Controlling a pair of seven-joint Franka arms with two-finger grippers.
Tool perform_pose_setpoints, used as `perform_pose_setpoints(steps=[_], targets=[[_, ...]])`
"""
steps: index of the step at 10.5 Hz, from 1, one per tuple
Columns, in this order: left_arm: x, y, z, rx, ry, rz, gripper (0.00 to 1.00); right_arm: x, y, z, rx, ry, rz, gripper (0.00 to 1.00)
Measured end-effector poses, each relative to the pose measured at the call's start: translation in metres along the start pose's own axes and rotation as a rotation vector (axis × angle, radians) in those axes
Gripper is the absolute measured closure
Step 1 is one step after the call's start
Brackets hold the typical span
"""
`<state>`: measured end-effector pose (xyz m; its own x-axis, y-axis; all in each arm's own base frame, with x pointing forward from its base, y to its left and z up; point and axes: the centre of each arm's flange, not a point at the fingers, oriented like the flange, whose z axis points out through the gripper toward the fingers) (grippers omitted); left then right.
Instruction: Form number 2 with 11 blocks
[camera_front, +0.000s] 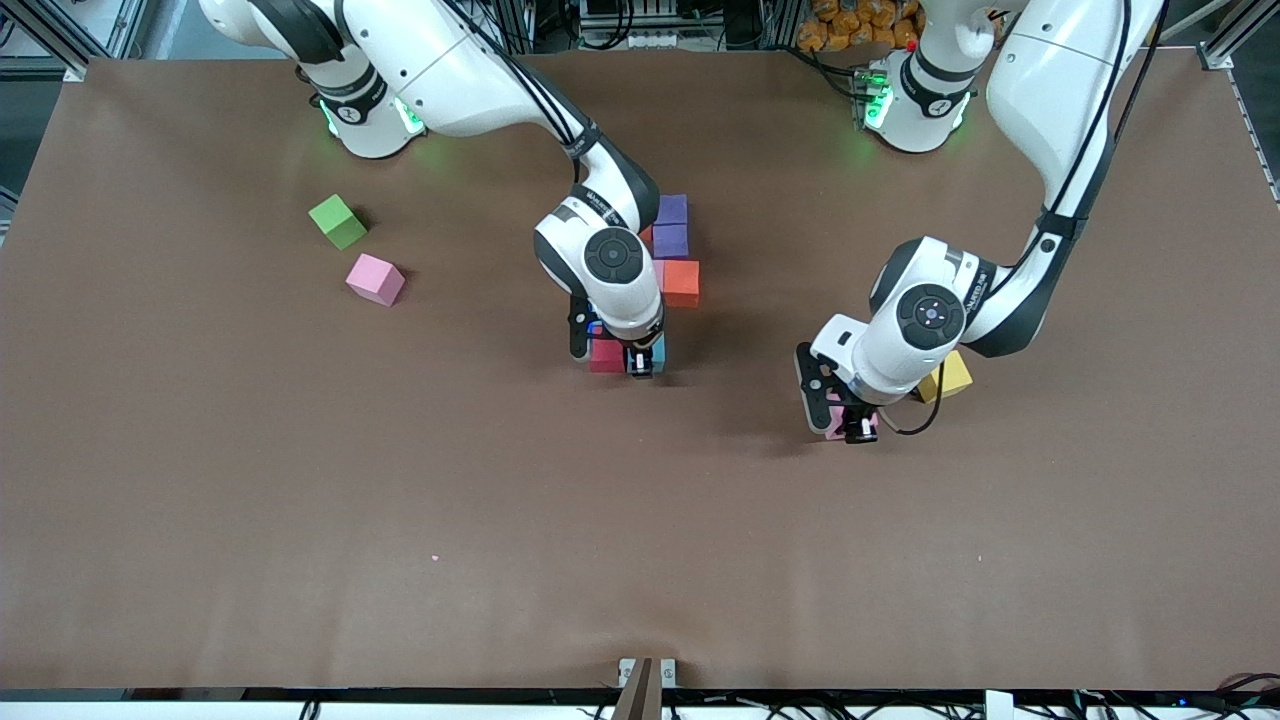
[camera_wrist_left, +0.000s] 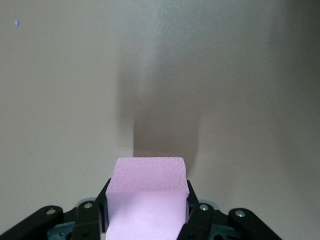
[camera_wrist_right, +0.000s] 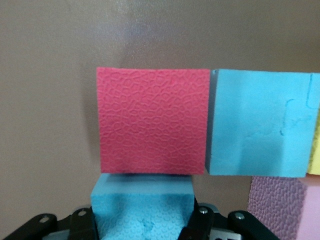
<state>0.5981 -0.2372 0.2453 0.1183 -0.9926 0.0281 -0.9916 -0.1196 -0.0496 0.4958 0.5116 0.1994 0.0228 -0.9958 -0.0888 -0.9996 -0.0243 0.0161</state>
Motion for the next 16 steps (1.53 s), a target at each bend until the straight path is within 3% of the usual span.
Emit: perform_pose_setpoints(steps=[6,8,9,10,11,16], targets=[[0.019,0.000,0.000,0.011,0.007,0.029,0.44,0.001,0.000,0.001,-0.001,0.002,-0.001,0.42],[0.028,0.005,-0.001,0.011,0.007,0.046,0.44,0.001,0.001,0.002,-0.002,0.005,-0.002,0.36],[0.031,0.006,-0.001,0.010,0.006,0.050,0.44,0.003,0.002,0.004,-0.006,0.011,-0.007,0.26],[0.032,0.007,-0.001,0.006,0.004,0.053,0.44,0.004,0.003,0.006,-0.008,0.016,-0.012,0.09],[0.035,0.009,-0.002,0.001,-0.001,0.058,0.44,0.004,0.003,0.006,-0.008,0.017,-0.014,0.00],[0.045,0.010,-0.012,-0.021,-0.022,0.072,0.44,0.001,0.001,-0.006,0.006,0.005,-0.017,0.00]])
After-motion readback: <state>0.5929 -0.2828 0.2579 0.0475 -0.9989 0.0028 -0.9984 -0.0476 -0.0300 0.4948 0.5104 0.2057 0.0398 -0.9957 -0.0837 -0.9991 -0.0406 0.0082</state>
